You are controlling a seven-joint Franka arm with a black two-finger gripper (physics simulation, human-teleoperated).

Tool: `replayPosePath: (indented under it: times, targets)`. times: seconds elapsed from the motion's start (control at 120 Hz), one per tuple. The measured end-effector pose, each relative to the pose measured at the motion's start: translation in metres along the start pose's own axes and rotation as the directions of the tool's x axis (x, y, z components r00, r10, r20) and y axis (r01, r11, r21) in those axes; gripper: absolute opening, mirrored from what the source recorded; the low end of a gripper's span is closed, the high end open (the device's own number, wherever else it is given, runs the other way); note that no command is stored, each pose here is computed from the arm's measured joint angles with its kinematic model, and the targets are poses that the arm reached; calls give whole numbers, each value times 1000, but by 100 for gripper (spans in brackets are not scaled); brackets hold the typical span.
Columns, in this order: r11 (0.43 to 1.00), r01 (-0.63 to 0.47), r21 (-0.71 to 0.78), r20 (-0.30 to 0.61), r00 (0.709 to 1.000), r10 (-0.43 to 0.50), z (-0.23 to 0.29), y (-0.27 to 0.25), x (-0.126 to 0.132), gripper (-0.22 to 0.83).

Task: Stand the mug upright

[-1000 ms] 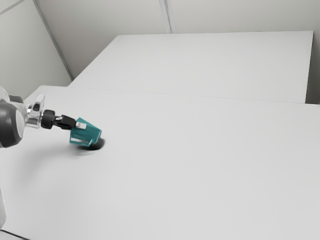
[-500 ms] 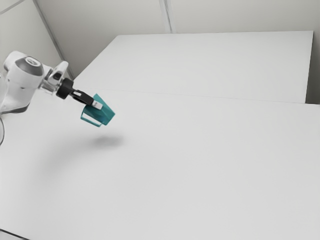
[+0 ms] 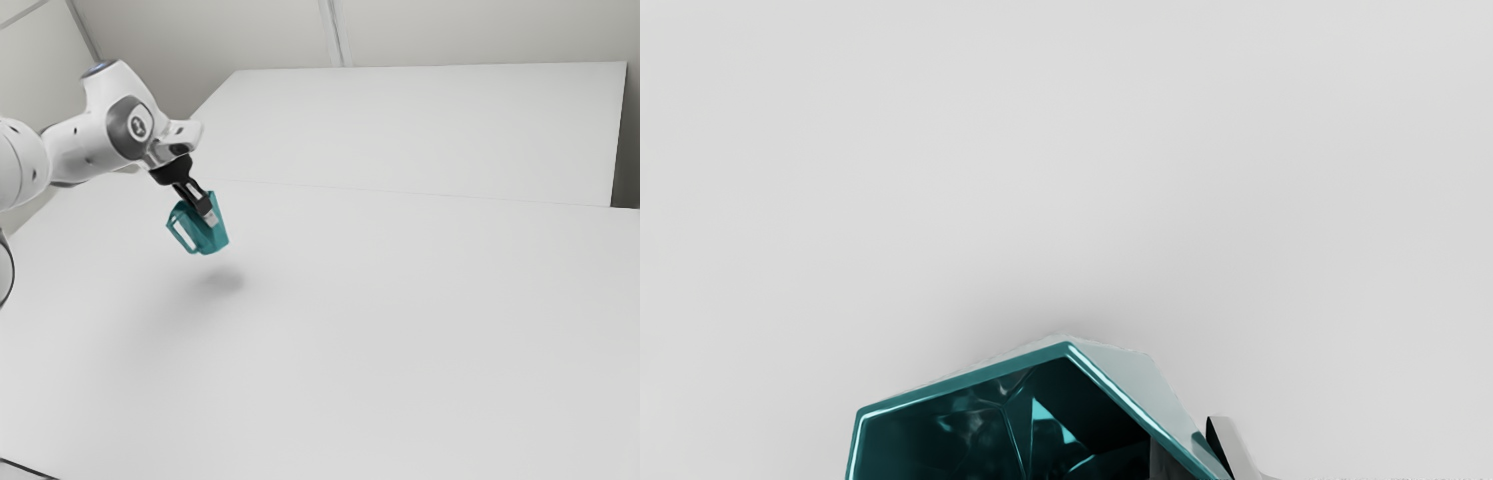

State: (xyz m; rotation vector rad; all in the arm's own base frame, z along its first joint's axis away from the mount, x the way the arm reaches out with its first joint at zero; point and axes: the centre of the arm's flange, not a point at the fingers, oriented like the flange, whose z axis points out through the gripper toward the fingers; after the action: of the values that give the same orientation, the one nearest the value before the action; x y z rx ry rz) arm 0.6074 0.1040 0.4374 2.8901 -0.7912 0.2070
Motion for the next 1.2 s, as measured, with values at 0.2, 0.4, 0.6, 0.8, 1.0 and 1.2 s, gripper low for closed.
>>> replayPosePath:
  times: [0.2, 0.4, 0.6, 0.8, 1.0, 1.2]
  targets:
    - [996, 48, 79, 47, 998, -52, 14, 5, 2, -17]
    - [987, 114, 114, 40, 992, -119, 27, 4, 5, -17]
    - [979, 162, 127, 32, 985, -167, 38, 7, 12, -17]
    - [971, 200, 129, 35, 978, -206, 51, 12, 18, -17]
    - [964, 235, 129, 47, 969, -242, 69, 11, 20, -17]
    - [955, 264, 133, 48, 961, -273, 80, 9, 21, -16]
